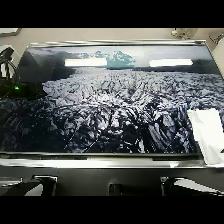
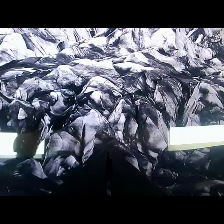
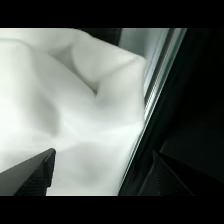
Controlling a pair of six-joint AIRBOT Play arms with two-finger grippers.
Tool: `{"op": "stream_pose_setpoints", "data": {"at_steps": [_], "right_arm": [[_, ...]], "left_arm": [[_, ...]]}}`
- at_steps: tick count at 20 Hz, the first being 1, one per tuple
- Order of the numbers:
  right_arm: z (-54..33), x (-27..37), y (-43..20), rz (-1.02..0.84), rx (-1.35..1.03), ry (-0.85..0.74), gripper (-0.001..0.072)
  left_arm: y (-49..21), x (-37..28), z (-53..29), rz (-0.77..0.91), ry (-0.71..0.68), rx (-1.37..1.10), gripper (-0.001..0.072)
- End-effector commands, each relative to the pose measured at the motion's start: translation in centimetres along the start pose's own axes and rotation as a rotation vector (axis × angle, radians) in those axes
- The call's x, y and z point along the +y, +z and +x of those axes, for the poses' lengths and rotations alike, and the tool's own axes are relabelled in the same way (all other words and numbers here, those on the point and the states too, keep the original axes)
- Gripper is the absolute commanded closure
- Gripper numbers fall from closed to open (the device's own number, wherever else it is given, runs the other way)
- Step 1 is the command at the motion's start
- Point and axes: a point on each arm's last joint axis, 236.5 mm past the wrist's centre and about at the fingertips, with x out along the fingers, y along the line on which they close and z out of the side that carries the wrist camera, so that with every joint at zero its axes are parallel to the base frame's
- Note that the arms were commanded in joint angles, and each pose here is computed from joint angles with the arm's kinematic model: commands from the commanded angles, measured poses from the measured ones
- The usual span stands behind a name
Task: Fold the clothes and pants, and hang the long-sleeved shirts on hangers.
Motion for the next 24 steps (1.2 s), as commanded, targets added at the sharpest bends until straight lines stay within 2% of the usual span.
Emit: {"op": "stream_pose_setpoints", "data": {"at_steps": [1, 2, 5, 7, 9, 11, 12, 13, 14, 15, 16, 17, 20, 24], "right_arm": [[-4.4, 0.2, 1.5, -0.065, -0.091, 0.007, 0.0005], [-7.7, 1.4, 3.4, -0.066, -0.180, 0.051, 0.0005], [-24.2, 11.5, 9.7, -0.167, -0.670, 0.363, 0.0017], [-34.4, 19.8, 7.3, -0.378, -0.929, 0.527, 0.0166], [-37.2, 27.4, 0.5, -0.597, -0.959, 0.634, 0.0169], [-32.4, 32.6, -6.5, -0.770, -0.782, 0.600, 0.0165], [-27.9, 34.0, -10.0, -0.810, -0.618, 0.540, 0.0142], [-23.7, 34.6, -13.4, -0.863, -0.460, 0.475, 0.0134], [-20.1, 34.8, -16.7, -0.938, -0.323, 0.420, 0.0130], [-17.1, 34.9, -19.8, -1.010, -0.199, 0.376, 0.0072], [-14.7, 34.5, -22.2, -1.053, -0.096, 0.333, 0.0010], [-13.1, 34.0, -23.7, -1.080, -0.029, 0.294, 0.0007], [-11.0, 32.9, -24.7, -1.101, 0.021, 0.226, 0.0004], [-11.0, 33.3, -23.0, -1.089, -0.053, 0.207, 0.0005]], "left_arm": [[0.0, -0.1, 0.0, 0.000, -0.004, 0.000, 0.0685], [0.0, -0.2, 0.0, -0.001, -0.008, -0.001, 0.0685], [1.7, -1.0, -0.2, 0.065, -0.018, -0.070, 0.0685], [5.2, -3.1, -1.0, 0.156, -0.010, -0.209, 0.0686], [8.5, -5.1, -1.6, 0.311, 0.093, -0.345, 0.0687], [9.3, -3.9, -0.5, 0.388, 0.318, -0.359, 0.0687], [8.5, -2.6, 0.7, 0.343, 0.402, -0.317, 0.0681], [6.8, -1.7, 2.8, 0.271, 0.424, -0.231, 0.0564], [4.2, -1.2, 5.2, 0.219, 0.413, -0.101, 0.0165], [0.8, -1.1, 7.5, 0.228, 0.386, 0.068, -0.0005], [-2.8, -1.3, 9.3, 0.296, 0.330, 0.255, -0.0013], [-5.0, -1.6, 10.3, 0.284, 0.281, 0.353, -0.0013], [-3.8, -2.7, 11.1, 0.218, 0.183, 0.254, -0.0013], [-2.4, -0.3, 11.1, 0.113, 0.211, 0.216, -0.0013]]}}
